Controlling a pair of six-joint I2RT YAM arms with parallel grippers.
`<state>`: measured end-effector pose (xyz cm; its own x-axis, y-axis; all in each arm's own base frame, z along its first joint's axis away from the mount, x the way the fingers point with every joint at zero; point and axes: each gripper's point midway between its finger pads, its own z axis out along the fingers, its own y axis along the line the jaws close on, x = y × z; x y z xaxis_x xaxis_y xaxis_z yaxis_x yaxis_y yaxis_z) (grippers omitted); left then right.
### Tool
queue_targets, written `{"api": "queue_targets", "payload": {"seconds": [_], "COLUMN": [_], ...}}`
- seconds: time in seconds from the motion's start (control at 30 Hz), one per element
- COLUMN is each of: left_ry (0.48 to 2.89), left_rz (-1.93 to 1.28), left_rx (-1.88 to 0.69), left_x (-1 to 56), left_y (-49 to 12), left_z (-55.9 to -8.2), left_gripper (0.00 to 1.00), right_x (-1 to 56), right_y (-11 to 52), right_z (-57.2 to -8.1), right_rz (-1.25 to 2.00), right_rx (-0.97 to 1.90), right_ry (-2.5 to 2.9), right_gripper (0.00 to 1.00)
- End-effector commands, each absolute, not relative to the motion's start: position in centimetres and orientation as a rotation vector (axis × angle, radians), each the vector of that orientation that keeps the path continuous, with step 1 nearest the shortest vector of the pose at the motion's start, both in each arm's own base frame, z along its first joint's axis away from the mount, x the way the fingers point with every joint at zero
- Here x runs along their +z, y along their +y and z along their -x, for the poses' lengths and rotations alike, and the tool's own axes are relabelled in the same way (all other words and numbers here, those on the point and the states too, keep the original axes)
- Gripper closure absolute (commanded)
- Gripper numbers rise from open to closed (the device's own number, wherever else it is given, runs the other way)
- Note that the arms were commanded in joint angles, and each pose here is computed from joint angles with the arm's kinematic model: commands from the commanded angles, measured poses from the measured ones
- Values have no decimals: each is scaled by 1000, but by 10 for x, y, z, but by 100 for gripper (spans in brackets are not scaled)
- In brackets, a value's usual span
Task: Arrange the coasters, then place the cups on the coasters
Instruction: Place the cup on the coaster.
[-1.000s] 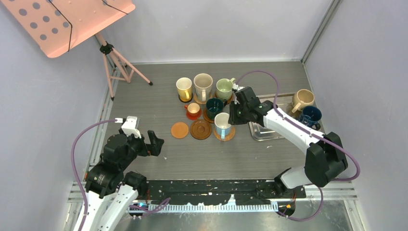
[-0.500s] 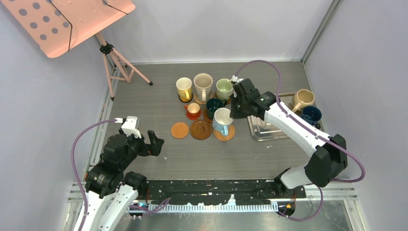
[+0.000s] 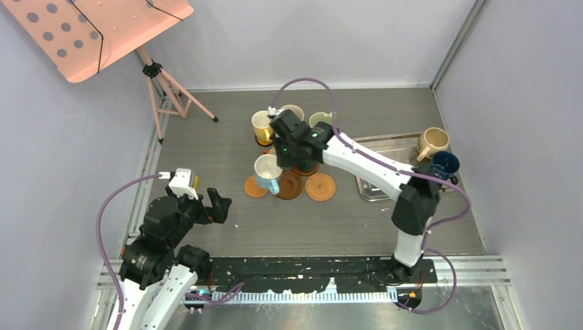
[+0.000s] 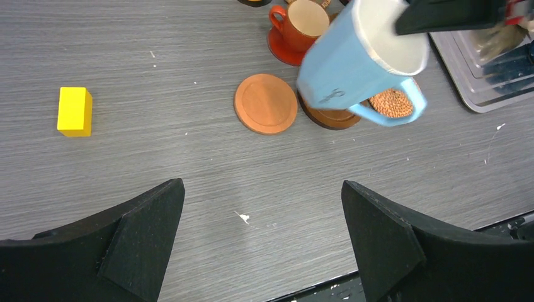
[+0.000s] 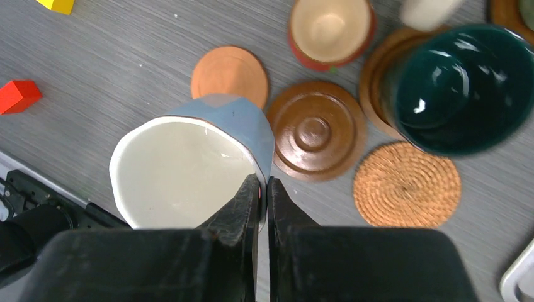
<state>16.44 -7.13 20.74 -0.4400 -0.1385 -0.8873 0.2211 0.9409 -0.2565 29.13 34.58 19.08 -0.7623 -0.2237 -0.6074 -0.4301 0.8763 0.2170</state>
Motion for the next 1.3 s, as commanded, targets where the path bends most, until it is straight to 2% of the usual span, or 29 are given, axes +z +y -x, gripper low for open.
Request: {"api": "queue_targets", "payload": {"seconds": [0.0,0.37,1.27], "left_ry": [1933,1927,1937], "left_rz": [-43,-44,-47], "left_rx": [-393,-396,-398], "left_x": [218,219,217], "left_y": [-68,-68,-69], "left_z": [-168,-168,-169], "left_gripper": [1,1,1], "right_x": [220,184,163], "right_y": [396,424,437], "right_z": [-309,-328,-325], "right_rz": [423,456,498], "right_rx": [533,418,449], "right_ry": [2339,2381,2430], "right_gripper": [95,95,95]}}
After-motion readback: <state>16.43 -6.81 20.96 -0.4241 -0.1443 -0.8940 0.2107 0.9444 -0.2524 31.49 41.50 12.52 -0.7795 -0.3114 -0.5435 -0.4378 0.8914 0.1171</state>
